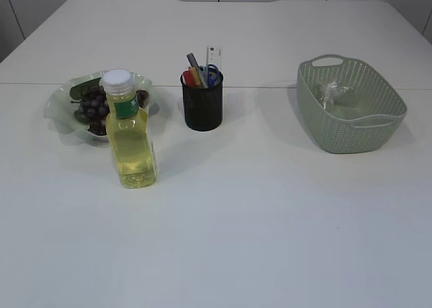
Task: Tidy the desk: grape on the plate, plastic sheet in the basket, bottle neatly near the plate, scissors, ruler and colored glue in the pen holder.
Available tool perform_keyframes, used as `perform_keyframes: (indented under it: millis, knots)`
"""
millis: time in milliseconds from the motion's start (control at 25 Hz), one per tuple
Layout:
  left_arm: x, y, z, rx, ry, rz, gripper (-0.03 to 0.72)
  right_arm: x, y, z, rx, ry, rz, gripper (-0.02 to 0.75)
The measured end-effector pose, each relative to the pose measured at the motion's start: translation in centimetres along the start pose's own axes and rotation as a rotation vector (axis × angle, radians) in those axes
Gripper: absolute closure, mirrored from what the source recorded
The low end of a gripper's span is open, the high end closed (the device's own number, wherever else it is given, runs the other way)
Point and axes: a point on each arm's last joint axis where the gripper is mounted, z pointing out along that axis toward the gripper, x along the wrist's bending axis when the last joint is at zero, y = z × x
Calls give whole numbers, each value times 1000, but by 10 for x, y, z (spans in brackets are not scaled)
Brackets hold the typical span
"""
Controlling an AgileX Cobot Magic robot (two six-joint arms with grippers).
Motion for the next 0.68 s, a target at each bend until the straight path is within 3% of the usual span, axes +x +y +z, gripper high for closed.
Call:
perform_keyframes:
  millis: [200, 680]
  knots:
    - [0, 0, 0, -1, 46, -26, 253, 0, 0, 0, 0, -1, -4, 388]
    - [0, 0, 0, -1, 46, -26, 253, 0, 0, 0, -1, -1, -4, 388]
